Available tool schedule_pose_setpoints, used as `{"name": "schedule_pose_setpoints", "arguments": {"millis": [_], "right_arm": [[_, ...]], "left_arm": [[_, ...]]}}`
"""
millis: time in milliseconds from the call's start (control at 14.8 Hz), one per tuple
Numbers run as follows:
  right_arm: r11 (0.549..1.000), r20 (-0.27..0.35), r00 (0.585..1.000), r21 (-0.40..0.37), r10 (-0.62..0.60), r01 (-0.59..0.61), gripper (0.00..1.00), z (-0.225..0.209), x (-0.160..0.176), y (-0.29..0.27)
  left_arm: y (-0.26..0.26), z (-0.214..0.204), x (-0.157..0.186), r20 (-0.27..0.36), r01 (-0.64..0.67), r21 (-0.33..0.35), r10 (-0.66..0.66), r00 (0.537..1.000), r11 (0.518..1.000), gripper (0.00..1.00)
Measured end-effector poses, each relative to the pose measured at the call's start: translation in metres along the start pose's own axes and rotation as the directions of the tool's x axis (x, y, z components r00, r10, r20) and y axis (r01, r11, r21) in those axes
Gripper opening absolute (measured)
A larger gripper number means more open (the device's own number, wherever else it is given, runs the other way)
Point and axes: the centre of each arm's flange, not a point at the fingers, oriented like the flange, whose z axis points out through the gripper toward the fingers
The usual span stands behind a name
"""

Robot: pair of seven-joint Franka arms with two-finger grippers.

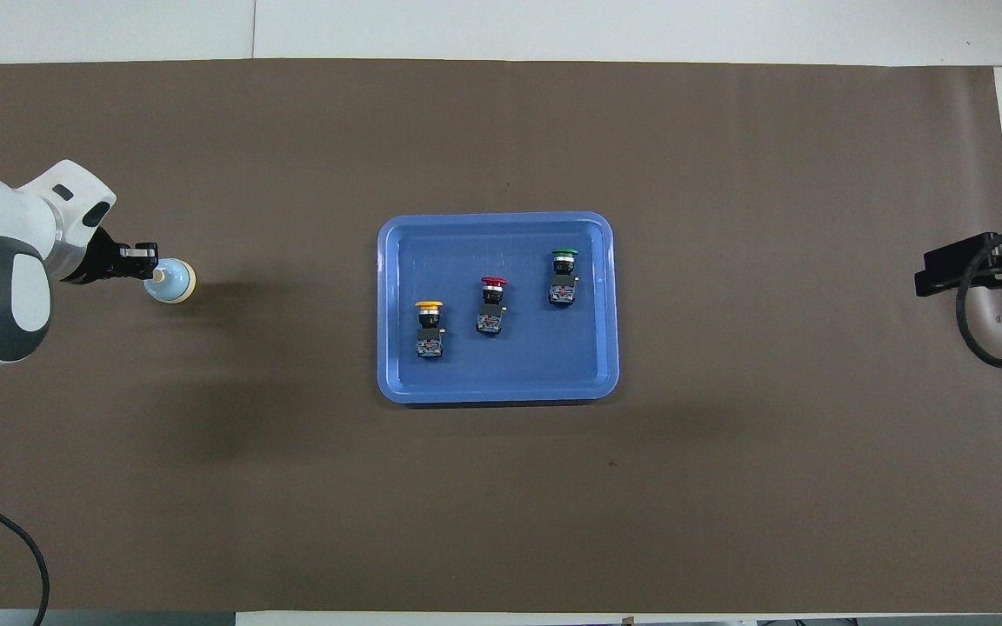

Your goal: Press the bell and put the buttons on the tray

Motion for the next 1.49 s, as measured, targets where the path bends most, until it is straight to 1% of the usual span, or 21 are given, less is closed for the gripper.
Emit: {"name": "schedule_pose_setpoints", "arguments": {"millis": [270, 540, 675, 742, 878, 1012, 1148, 1215, 1350, 1485], "right_arm": [[1.000, 0.000, 1.000, 0.000, 0.000, 0.000, 1.00, 0.000, 0.000, 0.000], [1.000, 0.000, 1.000, 0.000, 0.000, 0.000, 1.00, 0.000, 0.000, 0.000], [1.000, 0.000, 1.000, 0.000, 0.000, 0.000, 1.00, 0.000, 0.000, 0.000], [1.000, 0.000, 1.000, 0.000, 0.000, 0.000, 1.00, 0.000, 0.000, 0.000], [1.000, 0.000, 1.000, 0.000, 0.000, 0.000, 1.00, 0.000, 0.000, 0.000], [1.000, 0.000, 1.000, 0.000, 0.000, 0.000, 1.00, 0.000, 0.000, 0.000], [1.000, 0.000, 1.000, 0.000, 0.000, 0.000, 1.00, 0.000, 0.000, 0.000], [1.000, 0.000, 1.000, 0.000, 0.000, 0.000, 1.00, 0.000, 0.000, 0.000], [1.000, 0.000, 1.000, 0.000, 0.000, 0.000, 1.00, 0.000, 0.000, 0.000], [1.000, 0.000, 1.000, 0.000, 0.000, 0.000, 1.00, 0.000, 0.000, 0.000]], "left_arm": [[0.002, 0.012, -0.005, 0.013, -0.003, 0.001, 0.003, 1.000, 1.000, 0.01], [0.002, 0.010, -0.004, 0.007, -0.003, 0.001, 0.003, 1.000, 1.000, 0.01], [0.000, 0.003, -0.003, 0.032, 0.000, 0.001, 0.000, 0.999, 1.000, 0.01], [-0.001, -0.008, 0.001, 0.052, 0.002, 0.001, -0.002, 0.999, 1.000, 0.01], [-0.007, -0.048, 0.011, 0.085, 0.012, 0.000, -0.012, 0.996, 1.000, 0.01], [-0.014, -0.101, 0.017, 0.090, 0.022, -0.002, -0.022, 0.996, 1.000, 0.01], [-0.020, -0.153, 0.013, 0.082, 0.032, -0.005, -0.031, 0.996, 0.999, 0.01], [-0.024, -0.175, 0.007, 0.071, 0.037, -0.006, -0.037, 0.997, 0.999, 0.10], [-0.027, -0.208, -0.006, 0.045, 0.043, -0.009, -0.043, 0.998, 0.999, 0.30], [-0.025, -0.231, -0.021, 0.046, 0.039, -0.012, -0.038, 0.998, 0.999, 0.50]]}}
